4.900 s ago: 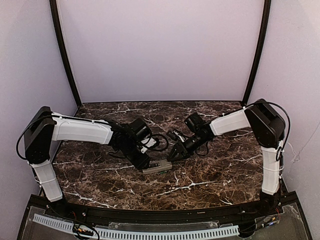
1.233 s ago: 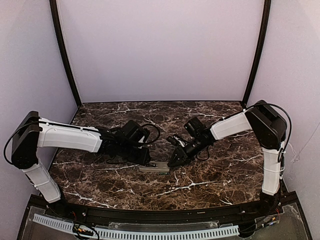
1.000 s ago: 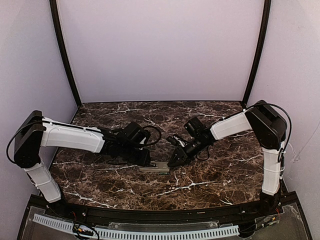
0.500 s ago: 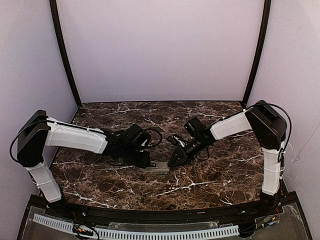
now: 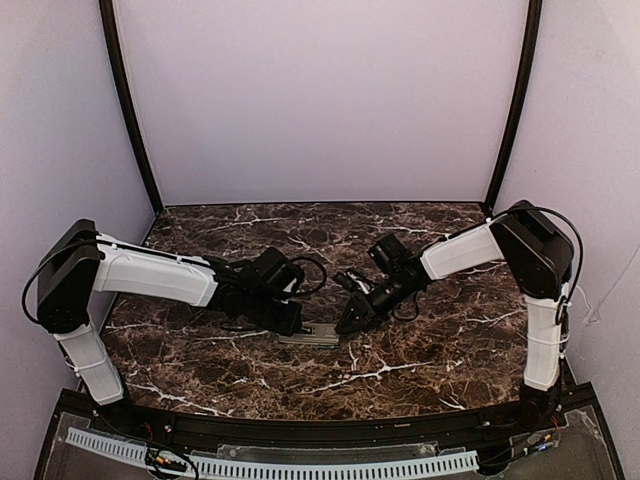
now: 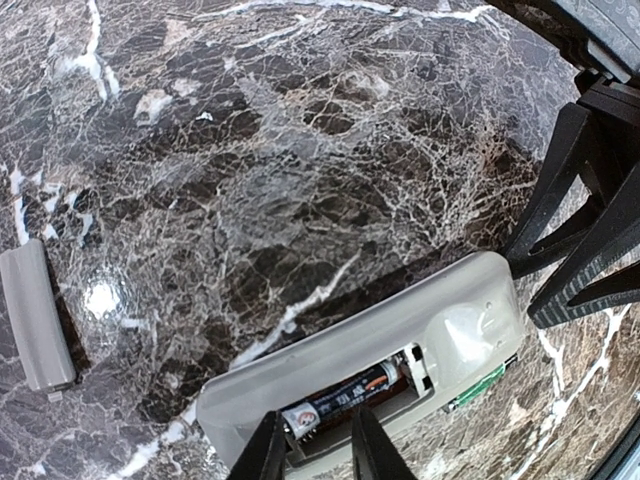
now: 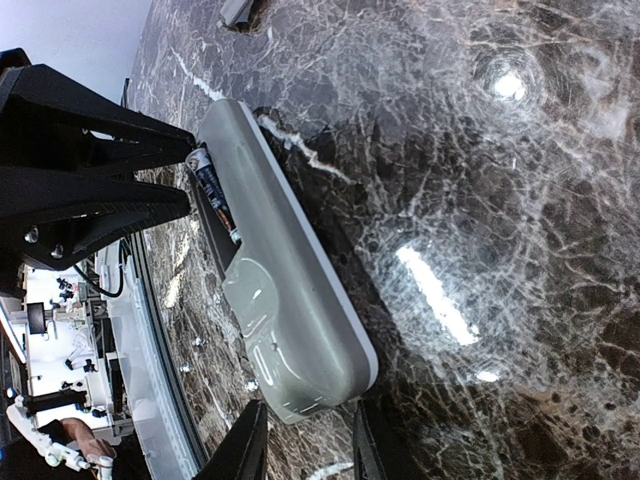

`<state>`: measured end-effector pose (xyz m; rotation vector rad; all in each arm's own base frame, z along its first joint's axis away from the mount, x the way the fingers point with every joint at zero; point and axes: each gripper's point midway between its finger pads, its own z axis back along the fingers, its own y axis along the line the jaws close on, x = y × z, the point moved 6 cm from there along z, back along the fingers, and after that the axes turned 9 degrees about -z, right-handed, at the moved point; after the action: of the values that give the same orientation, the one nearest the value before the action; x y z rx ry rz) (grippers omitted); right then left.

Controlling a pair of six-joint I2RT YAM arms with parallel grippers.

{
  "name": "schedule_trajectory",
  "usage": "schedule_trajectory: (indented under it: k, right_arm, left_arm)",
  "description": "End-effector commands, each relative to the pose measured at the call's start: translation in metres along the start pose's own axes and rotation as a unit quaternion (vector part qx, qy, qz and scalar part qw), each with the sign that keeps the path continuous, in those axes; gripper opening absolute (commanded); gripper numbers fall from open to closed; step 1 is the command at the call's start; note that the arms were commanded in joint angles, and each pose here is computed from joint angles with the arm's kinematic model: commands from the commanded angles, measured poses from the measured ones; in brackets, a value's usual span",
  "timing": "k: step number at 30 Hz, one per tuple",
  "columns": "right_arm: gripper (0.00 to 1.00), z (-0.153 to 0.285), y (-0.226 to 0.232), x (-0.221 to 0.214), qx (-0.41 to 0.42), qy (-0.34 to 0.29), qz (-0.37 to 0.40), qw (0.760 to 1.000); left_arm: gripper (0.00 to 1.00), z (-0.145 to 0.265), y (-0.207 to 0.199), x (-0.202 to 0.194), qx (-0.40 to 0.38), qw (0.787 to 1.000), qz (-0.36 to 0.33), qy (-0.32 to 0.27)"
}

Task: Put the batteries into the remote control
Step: Press the battery in the battery compartment.

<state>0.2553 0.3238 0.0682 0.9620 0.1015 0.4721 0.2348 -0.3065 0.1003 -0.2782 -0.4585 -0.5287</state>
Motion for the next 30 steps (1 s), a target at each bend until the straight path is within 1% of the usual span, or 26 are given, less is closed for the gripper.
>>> schedule_trajectory:
  k: [1, 12, 21, 30]
  right_arm:
    - [0.28, -0.006, 0.000, 0.001, 0.007, 0.006, 0.010, 1.000]
    - [0.27, -0.008, -0.001, 0.000, 0.012, 0.008, 0.009, 1.000]
    - [0.25, -0.012, -0.003, 0.003, 0.019, 0.009, 0.008, 1.000]
    - [0.24, -0.011, -0.002, 0.004, 0.023, 0.008, 0.011, 1.000]
  left_arm:
    - [0.24, -0.001, -0.005, 0.001, -0.010, 1.000, -0.008, 0.007]
    - [0.14, -0.010, -0.007, -0.004, -0.020, 1.000, -0.004, 0.021]
    - [0.10, -0.018, -0.008, -0.005, -0.023, 0.999, 0.001, 0.022]
    - [0.08, -0.028, -0.011, -0.017, -0.015, 0.999, -0.002, 0.043]
